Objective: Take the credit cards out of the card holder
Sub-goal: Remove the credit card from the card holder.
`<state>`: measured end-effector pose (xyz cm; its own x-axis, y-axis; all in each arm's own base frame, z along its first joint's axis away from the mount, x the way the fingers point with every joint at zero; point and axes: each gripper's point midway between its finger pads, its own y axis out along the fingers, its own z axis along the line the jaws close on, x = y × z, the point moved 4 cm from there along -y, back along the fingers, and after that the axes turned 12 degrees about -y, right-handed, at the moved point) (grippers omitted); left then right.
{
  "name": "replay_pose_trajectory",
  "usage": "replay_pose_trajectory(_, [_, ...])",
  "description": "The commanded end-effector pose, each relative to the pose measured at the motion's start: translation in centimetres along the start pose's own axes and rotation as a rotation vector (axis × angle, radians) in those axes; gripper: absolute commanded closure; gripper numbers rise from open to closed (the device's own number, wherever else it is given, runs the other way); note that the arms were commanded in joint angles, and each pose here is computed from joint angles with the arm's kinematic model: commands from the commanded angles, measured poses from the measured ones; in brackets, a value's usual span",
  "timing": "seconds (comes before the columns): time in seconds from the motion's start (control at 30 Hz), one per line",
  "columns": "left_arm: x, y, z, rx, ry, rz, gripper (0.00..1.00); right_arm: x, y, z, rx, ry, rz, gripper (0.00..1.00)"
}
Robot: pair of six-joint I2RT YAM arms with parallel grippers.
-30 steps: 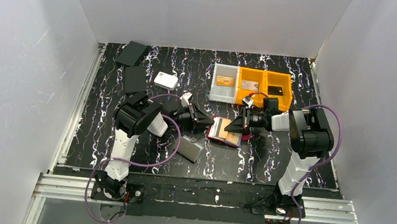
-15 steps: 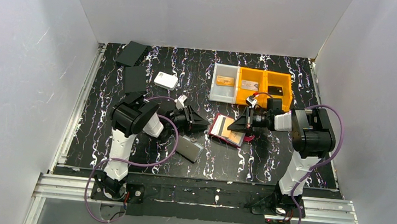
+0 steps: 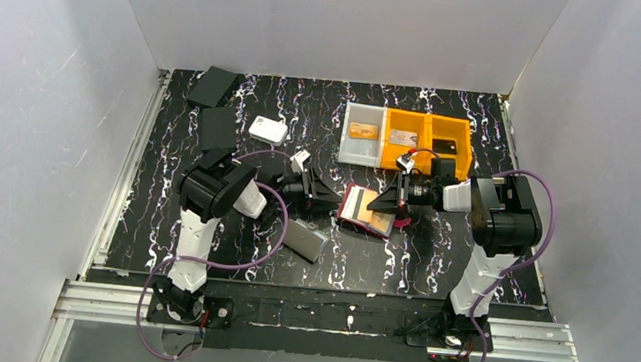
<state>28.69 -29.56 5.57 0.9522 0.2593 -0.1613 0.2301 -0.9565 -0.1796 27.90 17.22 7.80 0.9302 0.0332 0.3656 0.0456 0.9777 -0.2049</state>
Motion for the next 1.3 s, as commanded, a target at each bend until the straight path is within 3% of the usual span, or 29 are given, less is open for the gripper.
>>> replay_pose_trajectory(0.0, [-1.3, 0.8, -2.3, -0.050, 0.068, 0.104, 0.58, 1.8, -0.5, 2.5, 0.062, -0.109, -0.013, 0.99])
replay_pose_trajectory(0.33, [-2.4, 1.8, -3.0, -0.069, 0.059, 0.167, 0.64, 1.7, -0.4, 2.2, 0.065, -0.095, -0.008, 0.99])
replay_pose_trajectory(0.53, [-2.4, 2.0, -3.0, -0.075, 0.036, 0.182, 0.89, 1.6, -0.3, 2.0, 0.063, -0.089, -0.006, 0.99])
replay_pose_trajectory(0.7, [-2.2, 2.0, -3.1, -0.080, 0.030, 0.178, 1.00, 1.6, -0.3, 1.9, 0.063, -0.085, -0.005, 0.99])
replay_pose_trajectory(0.93, [-0.8, 0.3, -2.2, -0.088, -0.002, 0.081, 1.00, 1.6, -0.4, 1.7, 0.060, -0.075, -0.009, 0.98])
replay_pose_trajectory(1.27, [-0.3, -0.4, -2.3, -0.093, -0.003, 0.068, 1.00, 1.4, -0.5, 1.1, 0.052, -0.056, -0.010, 0.98])
